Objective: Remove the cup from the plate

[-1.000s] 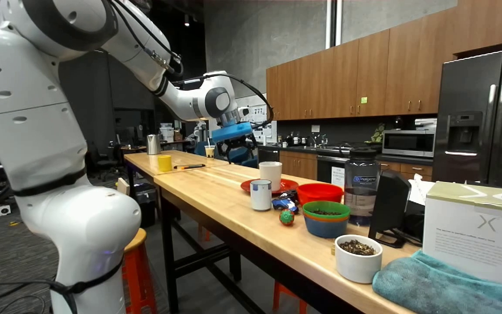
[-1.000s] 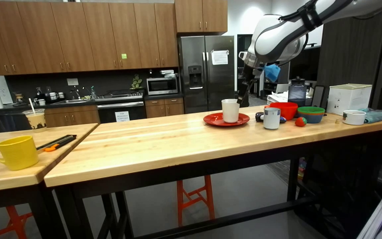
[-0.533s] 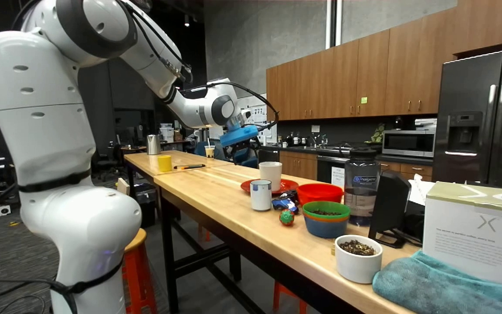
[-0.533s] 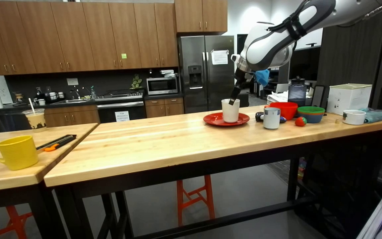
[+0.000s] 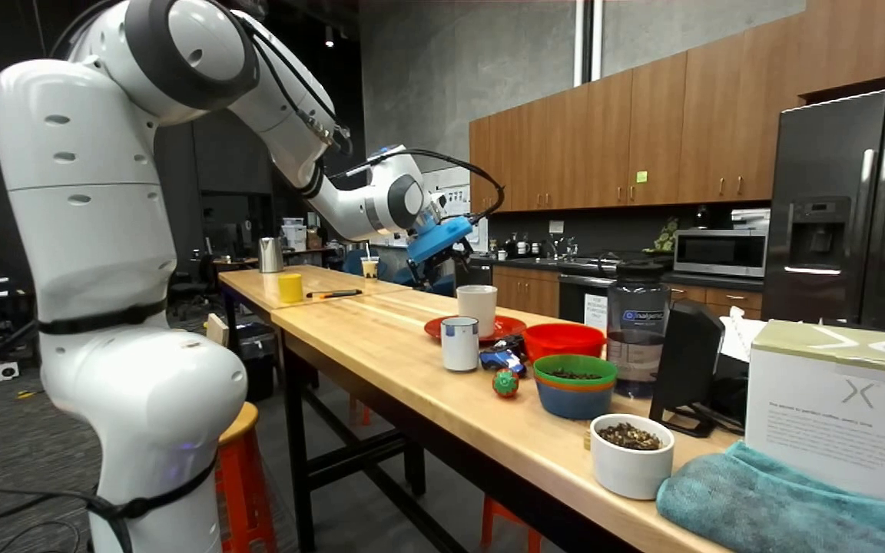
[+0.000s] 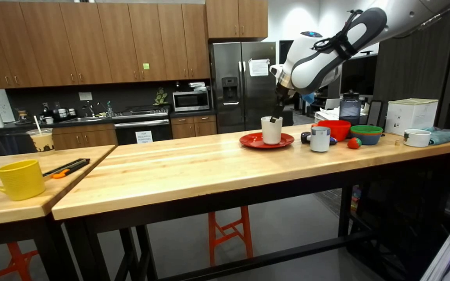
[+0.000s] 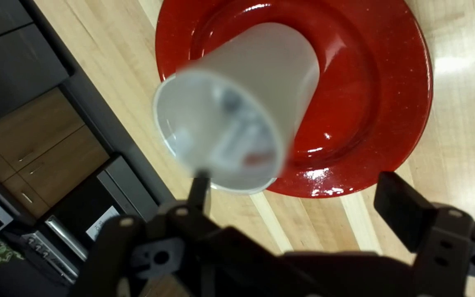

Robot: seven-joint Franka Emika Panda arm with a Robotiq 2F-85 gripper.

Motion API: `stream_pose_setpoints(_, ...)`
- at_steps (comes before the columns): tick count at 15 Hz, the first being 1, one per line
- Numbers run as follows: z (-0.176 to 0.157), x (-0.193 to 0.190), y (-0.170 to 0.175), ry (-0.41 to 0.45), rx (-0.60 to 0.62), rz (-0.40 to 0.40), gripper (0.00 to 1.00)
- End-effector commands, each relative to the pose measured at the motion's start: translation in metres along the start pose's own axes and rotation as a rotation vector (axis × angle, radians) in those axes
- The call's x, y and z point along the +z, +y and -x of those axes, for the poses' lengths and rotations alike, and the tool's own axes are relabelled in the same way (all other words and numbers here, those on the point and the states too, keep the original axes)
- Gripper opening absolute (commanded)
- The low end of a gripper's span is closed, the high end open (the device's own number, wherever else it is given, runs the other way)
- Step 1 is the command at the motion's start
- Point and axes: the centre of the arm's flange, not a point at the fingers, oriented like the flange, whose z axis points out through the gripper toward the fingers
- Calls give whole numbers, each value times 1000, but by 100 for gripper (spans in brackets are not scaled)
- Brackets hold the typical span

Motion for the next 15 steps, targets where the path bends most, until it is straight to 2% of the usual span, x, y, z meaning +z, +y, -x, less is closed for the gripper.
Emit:
stream_pose_setpoints(1,11,5,-4,-44,-9,-33,100)
stream_pose_setpoints(7,17,12,-9,-53,-11,-41,100)
stream_pose_setpoints(11,16,13,-9,-34,-7,-30,100)
stream_pose_setpoints(15,29,28,-21,1,-6,-27,100)
